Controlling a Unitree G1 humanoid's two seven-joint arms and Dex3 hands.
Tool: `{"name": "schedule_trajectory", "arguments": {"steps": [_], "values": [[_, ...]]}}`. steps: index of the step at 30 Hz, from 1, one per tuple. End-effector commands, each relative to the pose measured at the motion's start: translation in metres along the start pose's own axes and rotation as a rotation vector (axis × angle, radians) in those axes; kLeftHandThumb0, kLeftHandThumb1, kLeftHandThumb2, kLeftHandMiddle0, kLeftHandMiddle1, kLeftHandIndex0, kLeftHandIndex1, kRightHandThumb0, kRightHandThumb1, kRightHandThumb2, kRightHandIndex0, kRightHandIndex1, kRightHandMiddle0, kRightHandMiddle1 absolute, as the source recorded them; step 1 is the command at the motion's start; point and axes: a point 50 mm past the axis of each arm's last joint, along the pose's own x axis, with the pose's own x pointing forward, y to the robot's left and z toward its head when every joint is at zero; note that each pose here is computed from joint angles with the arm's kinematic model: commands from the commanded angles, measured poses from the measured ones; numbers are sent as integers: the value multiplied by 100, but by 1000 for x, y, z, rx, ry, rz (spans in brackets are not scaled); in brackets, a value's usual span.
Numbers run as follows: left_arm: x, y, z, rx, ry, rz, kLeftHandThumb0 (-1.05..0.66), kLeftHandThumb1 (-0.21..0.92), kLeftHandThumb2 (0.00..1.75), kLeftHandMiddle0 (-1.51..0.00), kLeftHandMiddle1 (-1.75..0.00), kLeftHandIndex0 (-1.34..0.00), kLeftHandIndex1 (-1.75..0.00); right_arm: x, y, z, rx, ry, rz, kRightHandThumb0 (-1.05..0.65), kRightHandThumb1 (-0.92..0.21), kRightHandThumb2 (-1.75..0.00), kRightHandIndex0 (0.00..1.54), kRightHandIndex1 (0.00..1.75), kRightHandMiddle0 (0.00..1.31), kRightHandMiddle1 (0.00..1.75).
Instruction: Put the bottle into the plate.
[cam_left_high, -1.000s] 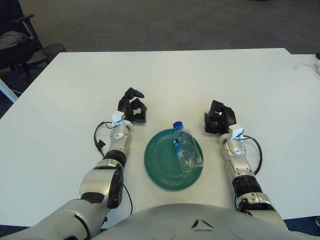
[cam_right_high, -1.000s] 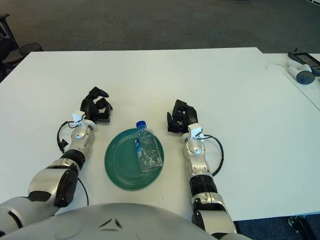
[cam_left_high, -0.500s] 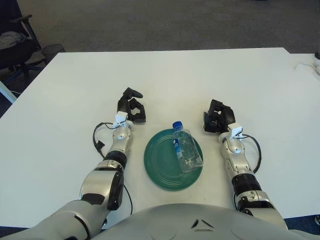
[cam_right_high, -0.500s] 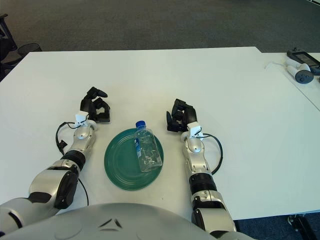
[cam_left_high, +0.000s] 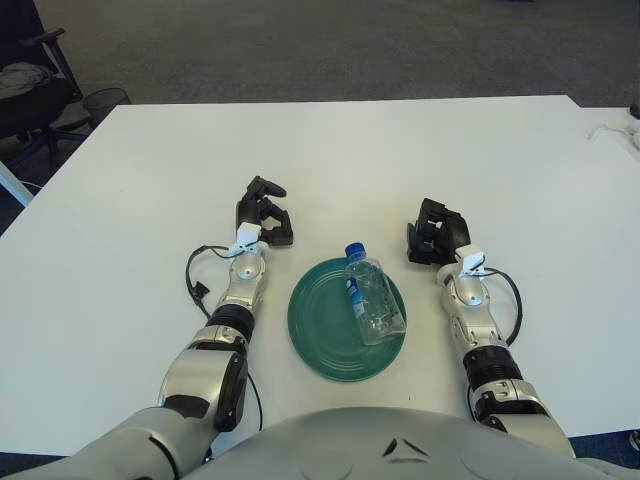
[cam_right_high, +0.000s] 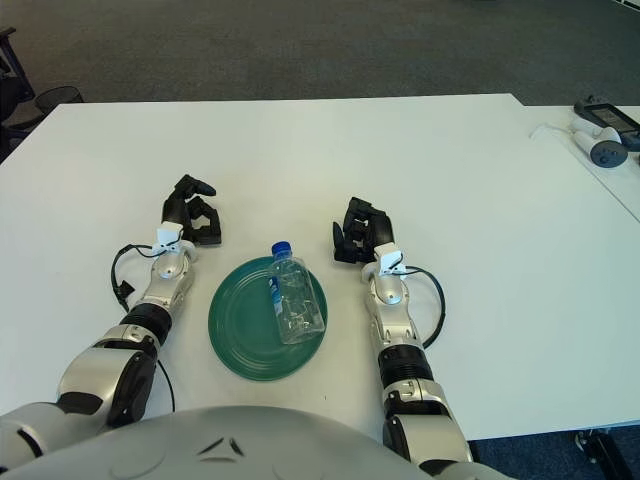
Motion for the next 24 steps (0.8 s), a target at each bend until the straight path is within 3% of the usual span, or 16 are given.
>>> {"name": "schedule_trajectory", "arguments": {"steps": [1,6,15,24], "values": [[-9,3,-13,62,86,-7,0,2,165,-83,-172,-61,-175,-10,-2,-19,-7,112,-4,-10,-23,-134,123,175,105,175],[-11,2,-17,74,174,-62,0,1,166,-85,-170,-62,-175,-11,-3,-19,-7,111,-4,-10,-23,-134,123,175,105,175],[-12,3,-21,-120,387,-109,0,-6,172,-90,-167,-68,-175,-10,-4,-18,-7,111,-5,-10,-23,-134,123,175,105,175],[-13,7,-17,-217,484,-127,0,-7,172,-92,-165,-68,-175,-11,-5,-18,-7,111,-5,-10,-23,-134,123,175,105,175]]}}
